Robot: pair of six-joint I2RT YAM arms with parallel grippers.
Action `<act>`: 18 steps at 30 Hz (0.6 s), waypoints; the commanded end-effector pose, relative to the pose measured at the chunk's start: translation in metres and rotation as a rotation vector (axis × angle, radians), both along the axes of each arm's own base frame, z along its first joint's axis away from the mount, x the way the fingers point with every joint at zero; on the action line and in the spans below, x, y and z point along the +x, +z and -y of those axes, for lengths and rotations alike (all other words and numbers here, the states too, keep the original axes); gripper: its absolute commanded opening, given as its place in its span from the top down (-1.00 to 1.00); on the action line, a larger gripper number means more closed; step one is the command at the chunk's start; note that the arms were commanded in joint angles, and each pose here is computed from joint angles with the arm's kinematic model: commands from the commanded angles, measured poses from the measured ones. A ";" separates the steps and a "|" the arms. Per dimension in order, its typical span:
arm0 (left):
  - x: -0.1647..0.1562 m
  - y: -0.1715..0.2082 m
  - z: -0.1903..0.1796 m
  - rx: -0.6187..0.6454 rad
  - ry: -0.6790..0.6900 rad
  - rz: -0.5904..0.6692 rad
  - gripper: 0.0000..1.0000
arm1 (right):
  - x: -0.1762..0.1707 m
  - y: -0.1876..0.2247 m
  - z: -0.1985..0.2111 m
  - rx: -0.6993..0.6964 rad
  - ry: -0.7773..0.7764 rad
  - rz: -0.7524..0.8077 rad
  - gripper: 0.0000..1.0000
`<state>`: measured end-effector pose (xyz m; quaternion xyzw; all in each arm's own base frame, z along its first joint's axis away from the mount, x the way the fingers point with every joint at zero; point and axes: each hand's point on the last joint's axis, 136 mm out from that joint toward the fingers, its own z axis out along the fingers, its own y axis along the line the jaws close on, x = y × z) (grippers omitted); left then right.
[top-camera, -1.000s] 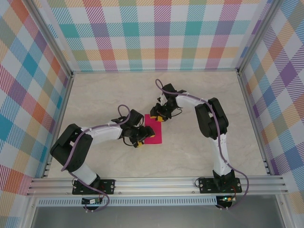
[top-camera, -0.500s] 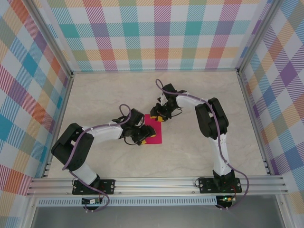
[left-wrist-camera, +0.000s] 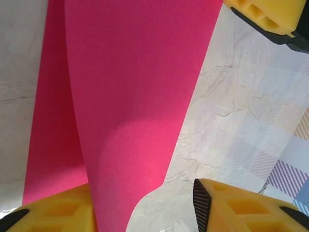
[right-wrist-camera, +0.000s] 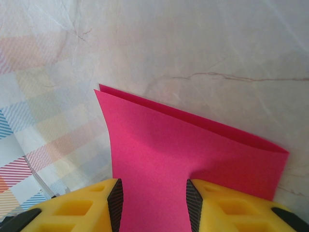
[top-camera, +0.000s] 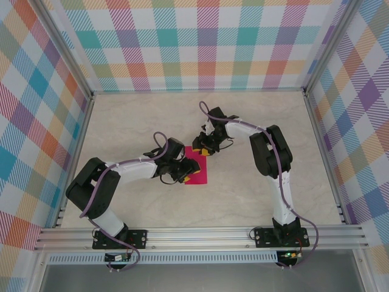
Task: Fold a paper plane with a square sheet of paper (pick it up from the middle)
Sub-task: Fold the triangle a second time at the center of the table.
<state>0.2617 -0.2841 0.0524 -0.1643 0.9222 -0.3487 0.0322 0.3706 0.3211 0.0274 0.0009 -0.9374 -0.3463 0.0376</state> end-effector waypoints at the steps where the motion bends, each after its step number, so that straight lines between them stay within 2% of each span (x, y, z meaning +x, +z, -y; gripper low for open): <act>1: -0.007 0.009 0.004 -0.019 -0.029 0.016 0.03 | -0.013 -0.034 0.016 -0.083 -0.019 -0.089 0.13; 12: 0.004 0.035 0.018 -0.087 -0.057 0.087 0.08 | -0.014 -0.037 0.018 -0.101 -0.020 -0.098 0.14; 18: 0.014 0.034 0.028 -0.100 -0.072 0.099 0.12 | -0.014 -0.035 0.017 -0.093 -0.019 -0.099 0.14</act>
